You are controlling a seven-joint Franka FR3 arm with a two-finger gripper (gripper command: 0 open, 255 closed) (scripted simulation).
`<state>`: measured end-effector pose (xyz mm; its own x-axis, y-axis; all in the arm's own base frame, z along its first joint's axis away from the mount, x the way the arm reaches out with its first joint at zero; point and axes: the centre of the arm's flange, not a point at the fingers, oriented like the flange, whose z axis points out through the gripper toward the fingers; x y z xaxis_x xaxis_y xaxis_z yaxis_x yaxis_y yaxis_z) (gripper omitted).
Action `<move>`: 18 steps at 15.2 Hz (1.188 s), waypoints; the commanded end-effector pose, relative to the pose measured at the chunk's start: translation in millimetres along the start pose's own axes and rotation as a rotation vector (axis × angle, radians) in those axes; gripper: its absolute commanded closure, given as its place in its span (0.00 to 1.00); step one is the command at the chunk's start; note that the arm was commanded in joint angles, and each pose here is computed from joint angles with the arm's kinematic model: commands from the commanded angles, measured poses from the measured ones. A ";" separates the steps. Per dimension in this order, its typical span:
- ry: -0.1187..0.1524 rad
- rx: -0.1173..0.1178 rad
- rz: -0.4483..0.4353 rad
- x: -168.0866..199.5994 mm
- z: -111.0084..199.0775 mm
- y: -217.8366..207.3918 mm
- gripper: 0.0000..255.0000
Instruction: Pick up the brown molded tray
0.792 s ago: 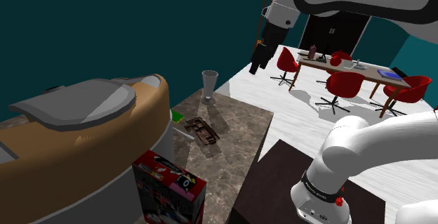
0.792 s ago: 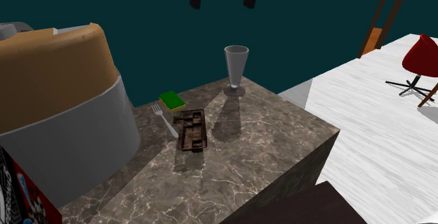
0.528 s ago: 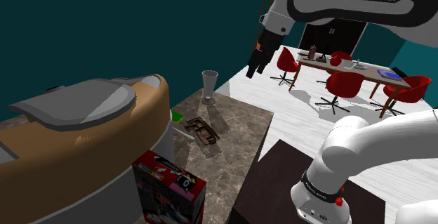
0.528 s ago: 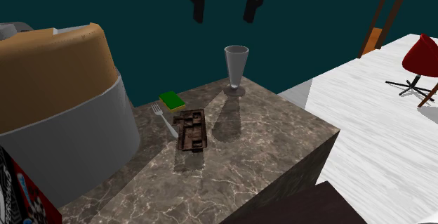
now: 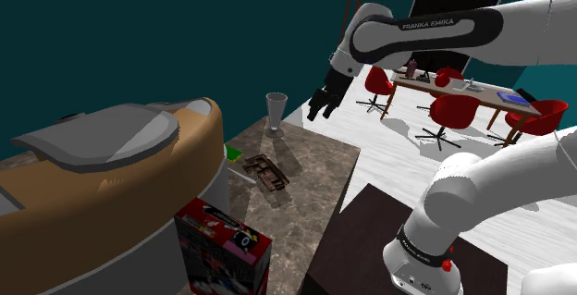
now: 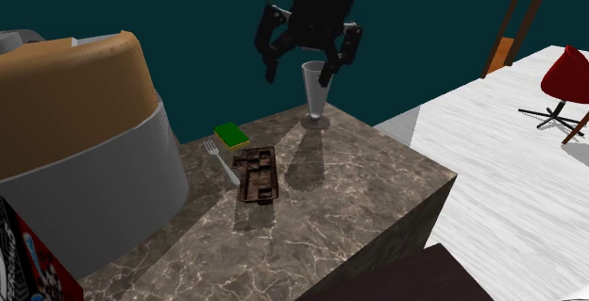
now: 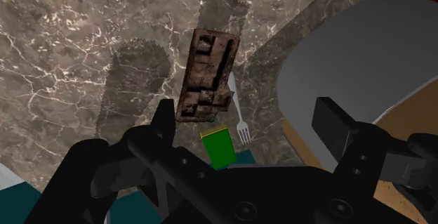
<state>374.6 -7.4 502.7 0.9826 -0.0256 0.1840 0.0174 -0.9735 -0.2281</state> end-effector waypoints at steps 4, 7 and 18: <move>0.018 0.072 0.079 18.1 59.9 30.7 0.00; 0.026 0.116 0.126 27.7 97.0 47.6 0.00; 0.058 0.276 0.296 60.0 237.8 98.9 0.00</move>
<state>474.8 -48.4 278.8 0.9463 -0.2970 0.1281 -0.1939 -0.8378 -0.5104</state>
